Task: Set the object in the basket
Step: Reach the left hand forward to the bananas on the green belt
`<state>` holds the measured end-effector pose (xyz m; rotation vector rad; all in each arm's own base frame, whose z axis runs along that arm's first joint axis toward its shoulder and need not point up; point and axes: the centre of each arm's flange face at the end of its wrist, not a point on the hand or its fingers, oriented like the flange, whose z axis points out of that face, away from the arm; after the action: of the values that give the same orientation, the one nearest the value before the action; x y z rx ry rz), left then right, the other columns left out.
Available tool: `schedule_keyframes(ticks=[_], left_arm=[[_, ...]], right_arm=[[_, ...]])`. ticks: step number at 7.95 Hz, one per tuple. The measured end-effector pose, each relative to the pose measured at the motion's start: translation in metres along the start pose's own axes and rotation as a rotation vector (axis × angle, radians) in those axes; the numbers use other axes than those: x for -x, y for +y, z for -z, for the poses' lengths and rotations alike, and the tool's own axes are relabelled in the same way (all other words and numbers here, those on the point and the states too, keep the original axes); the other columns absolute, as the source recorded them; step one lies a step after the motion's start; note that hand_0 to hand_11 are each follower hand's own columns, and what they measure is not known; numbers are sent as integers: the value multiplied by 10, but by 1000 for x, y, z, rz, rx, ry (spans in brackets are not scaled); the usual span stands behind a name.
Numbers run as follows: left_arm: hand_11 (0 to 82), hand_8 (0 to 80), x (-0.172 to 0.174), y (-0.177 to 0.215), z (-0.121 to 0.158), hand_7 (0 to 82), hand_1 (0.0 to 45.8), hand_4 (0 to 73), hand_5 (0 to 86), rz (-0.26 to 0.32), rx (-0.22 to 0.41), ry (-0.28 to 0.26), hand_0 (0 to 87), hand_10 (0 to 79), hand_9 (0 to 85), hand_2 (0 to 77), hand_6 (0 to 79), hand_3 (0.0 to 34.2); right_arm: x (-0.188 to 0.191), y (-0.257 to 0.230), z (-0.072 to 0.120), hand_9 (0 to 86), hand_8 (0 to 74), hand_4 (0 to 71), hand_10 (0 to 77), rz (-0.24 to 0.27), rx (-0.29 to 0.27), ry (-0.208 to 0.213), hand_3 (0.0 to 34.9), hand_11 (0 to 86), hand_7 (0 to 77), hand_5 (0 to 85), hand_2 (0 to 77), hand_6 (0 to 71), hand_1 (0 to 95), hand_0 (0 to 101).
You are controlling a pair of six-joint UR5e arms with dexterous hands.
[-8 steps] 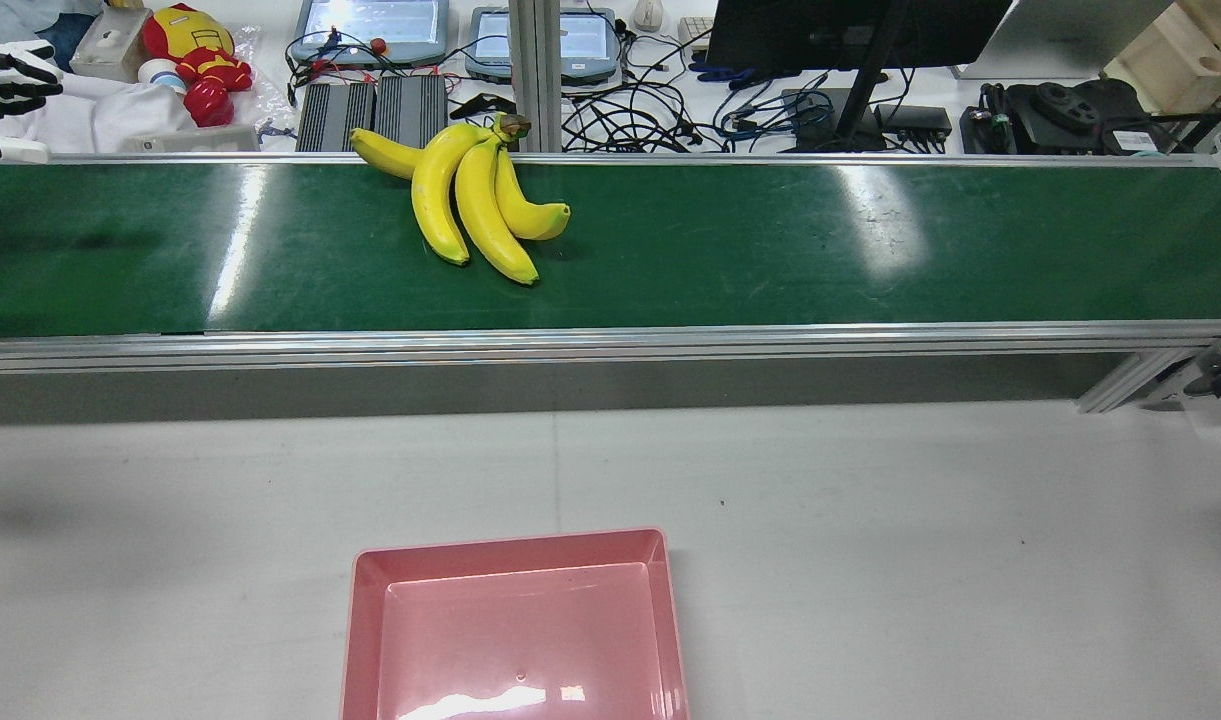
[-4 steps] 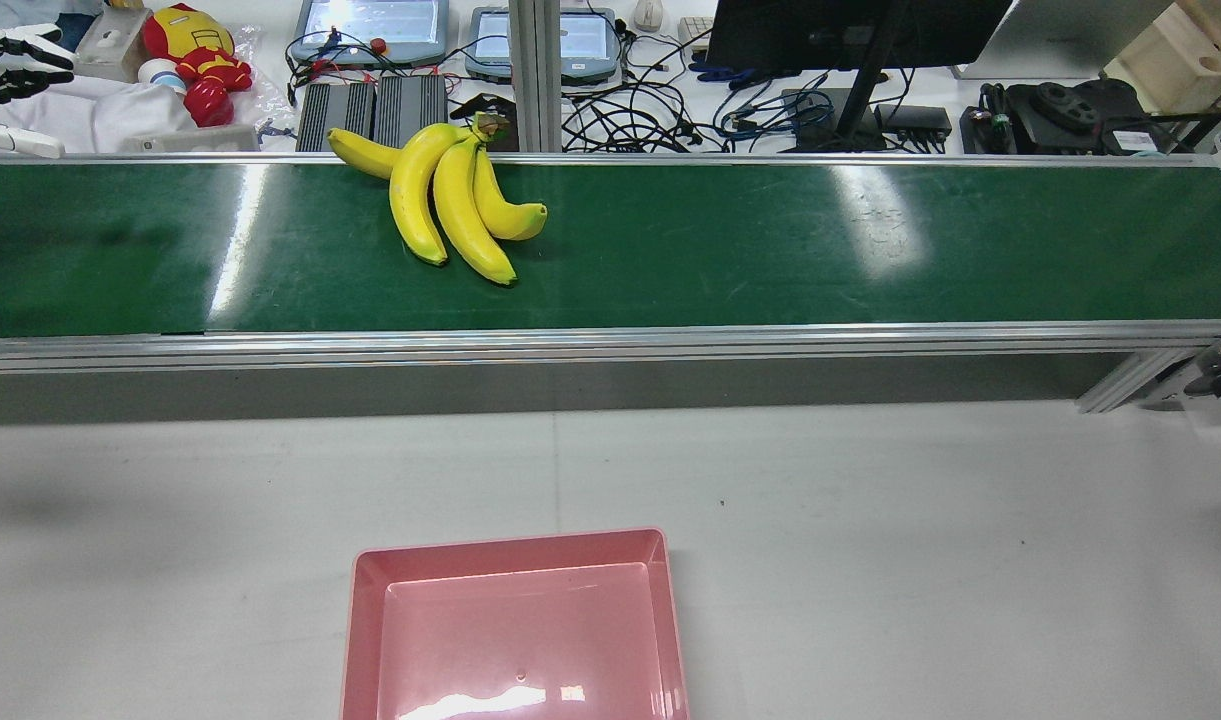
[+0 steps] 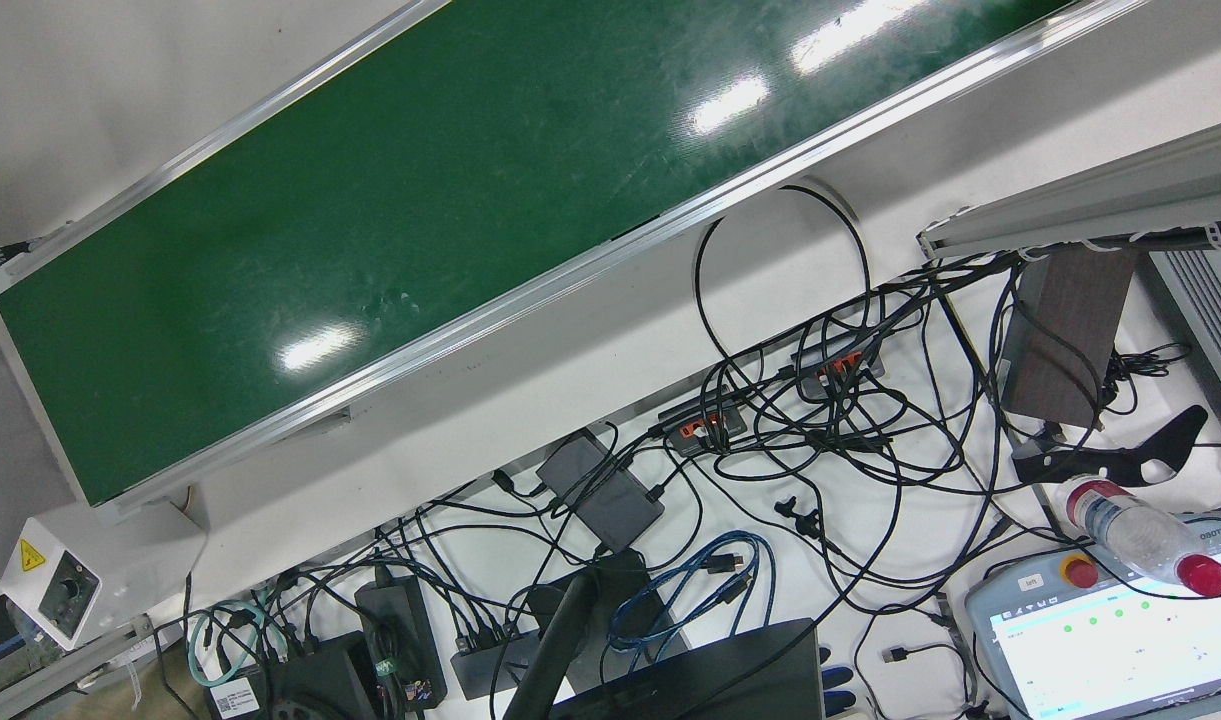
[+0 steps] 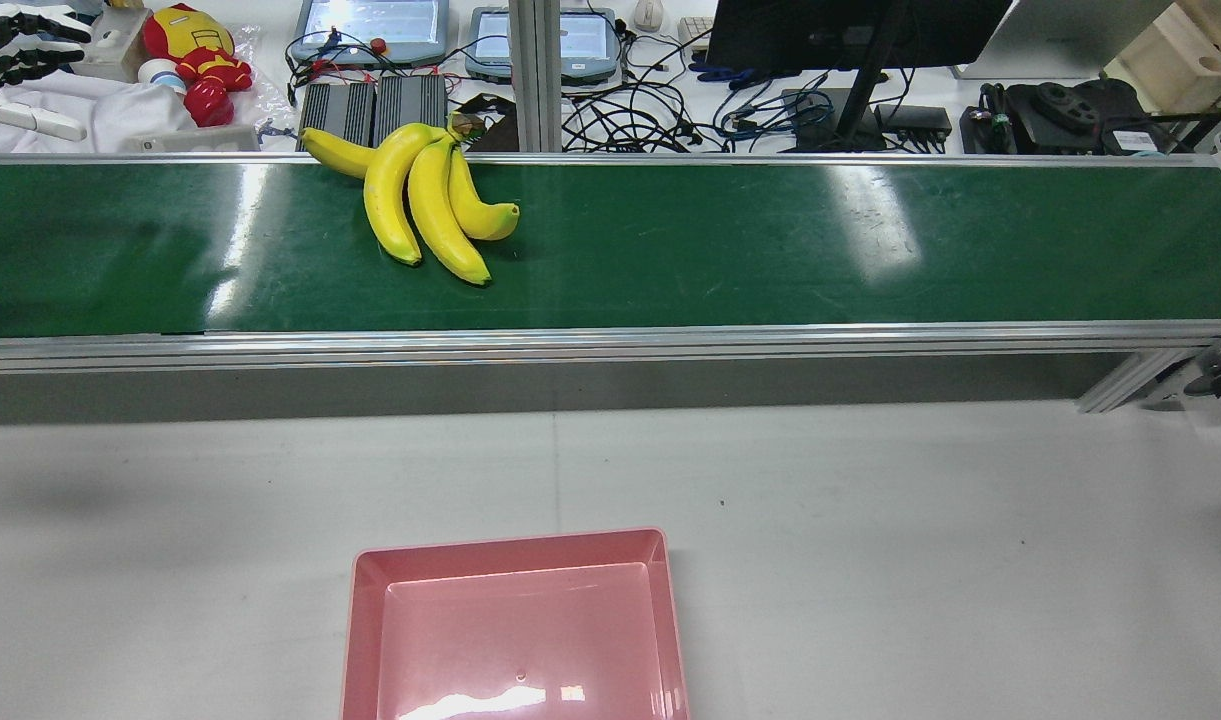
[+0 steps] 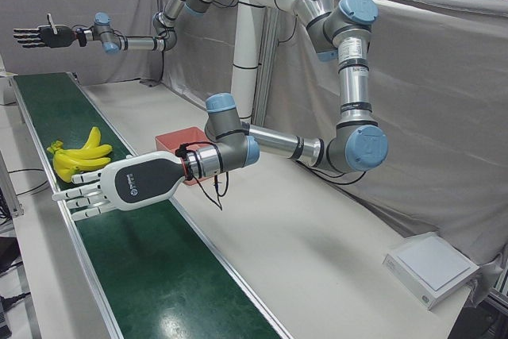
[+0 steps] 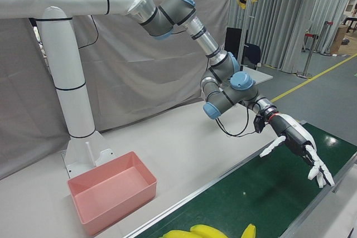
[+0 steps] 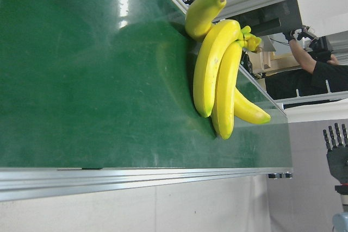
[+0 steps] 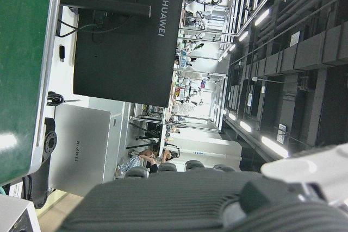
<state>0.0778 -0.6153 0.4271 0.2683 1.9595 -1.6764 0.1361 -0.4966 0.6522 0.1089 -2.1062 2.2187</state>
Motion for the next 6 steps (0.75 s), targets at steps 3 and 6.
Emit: schedule_keyframes(ticks=[3, 6], left_arm=[[93, 147, -21, 51, 2, 104, 213, 153, 262, -170, 46, 22, 607, 54, 147, 55, 33, 0], [93, 136, 2, 94, -4, 93, 202, 93, 245, -292, 70, 7, 574, 38, 125, 93, 11, 0]], right_arm=[[-1, 0, 0, 0, 0, 0, 0, 0, -1, 1, 1, 0, 5, 0, 5, 0, 0, 1], [0, 0, 0, 0, 0, 0, 0, 0, -1, 1, 0, 0, 5, 0, 5, 0, 0, 0]])
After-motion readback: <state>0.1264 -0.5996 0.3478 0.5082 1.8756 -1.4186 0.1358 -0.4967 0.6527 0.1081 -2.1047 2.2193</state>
